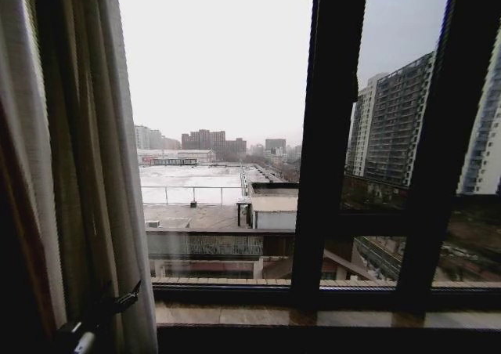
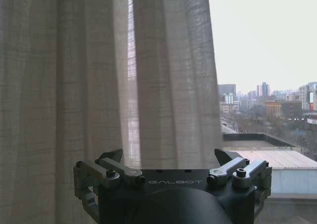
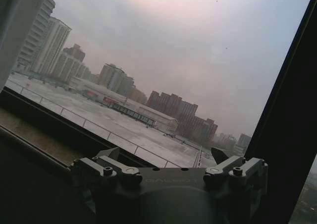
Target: Open the curtains by pulling them apart, changing their state from closed to fully open.
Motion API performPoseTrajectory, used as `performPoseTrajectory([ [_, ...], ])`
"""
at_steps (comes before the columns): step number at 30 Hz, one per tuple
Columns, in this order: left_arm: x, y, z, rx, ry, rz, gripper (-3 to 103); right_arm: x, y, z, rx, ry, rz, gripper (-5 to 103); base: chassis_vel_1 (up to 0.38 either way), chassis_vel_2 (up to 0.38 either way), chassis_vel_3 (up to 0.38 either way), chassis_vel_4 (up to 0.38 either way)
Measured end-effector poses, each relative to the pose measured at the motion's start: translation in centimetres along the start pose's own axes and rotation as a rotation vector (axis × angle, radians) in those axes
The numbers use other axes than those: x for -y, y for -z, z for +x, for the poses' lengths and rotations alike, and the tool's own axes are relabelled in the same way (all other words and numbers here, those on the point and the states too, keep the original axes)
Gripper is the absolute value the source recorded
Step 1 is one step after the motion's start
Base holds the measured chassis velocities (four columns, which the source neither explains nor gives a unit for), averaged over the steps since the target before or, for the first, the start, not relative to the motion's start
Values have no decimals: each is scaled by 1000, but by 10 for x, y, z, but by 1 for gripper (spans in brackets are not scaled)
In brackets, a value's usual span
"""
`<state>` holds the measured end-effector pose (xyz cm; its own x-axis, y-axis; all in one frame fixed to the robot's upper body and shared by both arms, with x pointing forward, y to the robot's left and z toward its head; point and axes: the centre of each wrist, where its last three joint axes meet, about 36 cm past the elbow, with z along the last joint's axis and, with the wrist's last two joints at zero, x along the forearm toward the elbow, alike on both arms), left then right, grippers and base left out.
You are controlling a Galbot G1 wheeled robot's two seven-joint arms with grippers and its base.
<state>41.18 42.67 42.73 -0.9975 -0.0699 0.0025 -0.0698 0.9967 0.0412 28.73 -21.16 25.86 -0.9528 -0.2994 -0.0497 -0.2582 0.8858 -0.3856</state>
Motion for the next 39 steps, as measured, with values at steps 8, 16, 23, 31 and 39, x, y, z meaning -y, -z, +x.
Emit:
performPoseTrajectory([
  [8,-43,-9,-34,-37,0,-13,100,-4,-3,0,-4,17,3,100,0,0,0,0],
  [16,-38,-13,-47,-49,-87,-2,100,-1,-5,-2,-6,15,18,100,0,0,0,0],
  [23,-38,-21,-64,-54,-87,0,94,4,-8,-2,-12,4,23,100,0,0,0,0],
  [31,-47,-26,-71,-59,-84,-16,62,3,-12,-1,-23,5,22,100,0,0,0,0],
  [39,-62,-19,-58,-52,-93,-35,35,2,-15,0,-31,7,21,100,0,0,0,0],
])
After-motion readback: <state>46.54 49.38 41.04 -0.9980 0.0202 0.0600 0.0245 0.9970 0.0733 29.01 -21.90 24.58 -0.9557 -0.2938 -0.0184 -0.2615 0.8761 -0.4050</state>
